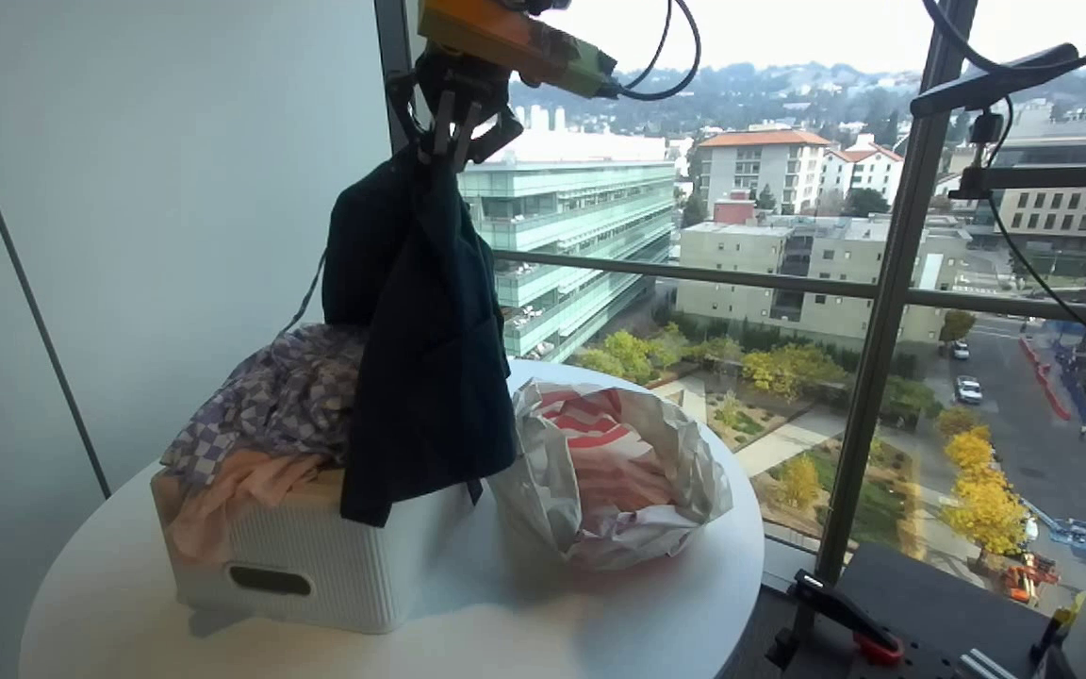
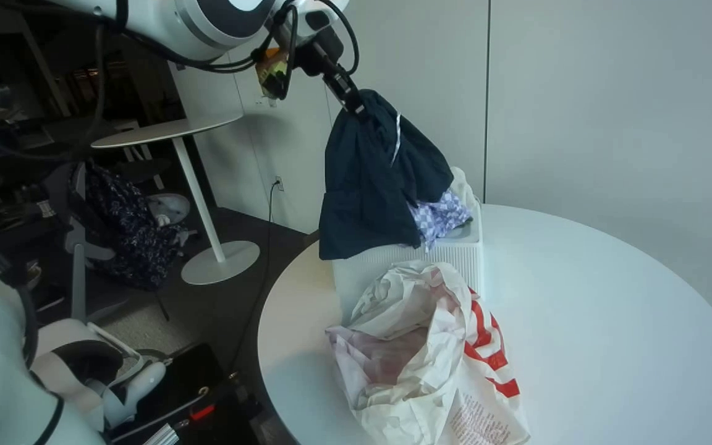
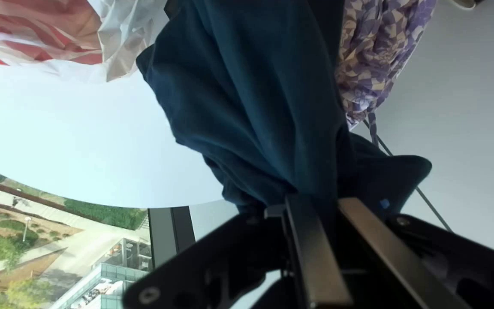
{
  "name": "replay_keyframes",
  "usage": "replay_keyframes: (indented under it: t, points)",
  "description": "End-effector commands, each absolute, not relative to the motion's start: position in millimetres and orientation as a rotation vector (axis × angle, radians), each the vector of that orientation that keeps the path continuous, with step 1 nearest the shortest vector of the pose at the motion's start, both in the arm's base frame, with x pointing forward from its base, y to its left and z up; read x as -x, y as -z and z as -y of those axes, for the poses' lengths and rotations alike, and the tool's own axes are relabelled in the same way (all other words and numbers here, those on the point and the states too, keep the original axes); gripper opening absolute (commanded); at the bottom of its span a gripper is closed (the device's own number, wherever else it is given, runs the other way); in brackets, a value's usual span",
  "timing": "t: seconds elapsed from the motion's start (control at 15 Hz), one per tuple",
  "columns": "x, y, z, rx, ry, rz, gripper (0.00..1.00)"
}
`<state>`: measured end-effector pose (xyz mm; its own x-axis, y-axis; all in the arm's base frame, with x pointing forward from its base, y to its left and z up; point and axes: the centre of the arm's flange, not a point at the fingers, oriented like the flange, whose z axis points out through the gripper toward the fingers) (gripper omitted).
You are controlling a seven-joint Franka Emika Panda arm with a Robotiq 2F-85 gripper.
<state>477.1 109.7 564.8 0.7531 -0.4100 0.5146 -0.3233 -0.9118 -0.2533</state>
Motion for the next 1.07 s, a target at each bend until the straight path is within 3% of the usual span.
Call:
replay_keyframes:
  t: [0.0,0.47,1.0]
  points:
    - [-420,-609,-92,2.715,1.056,-0.68,0.05]
    - [-353,-647,-48,2.594,1.269,-0.961,0.05]
    - [-324,-628,-11,2.544,1.359,-1.268,0.05]
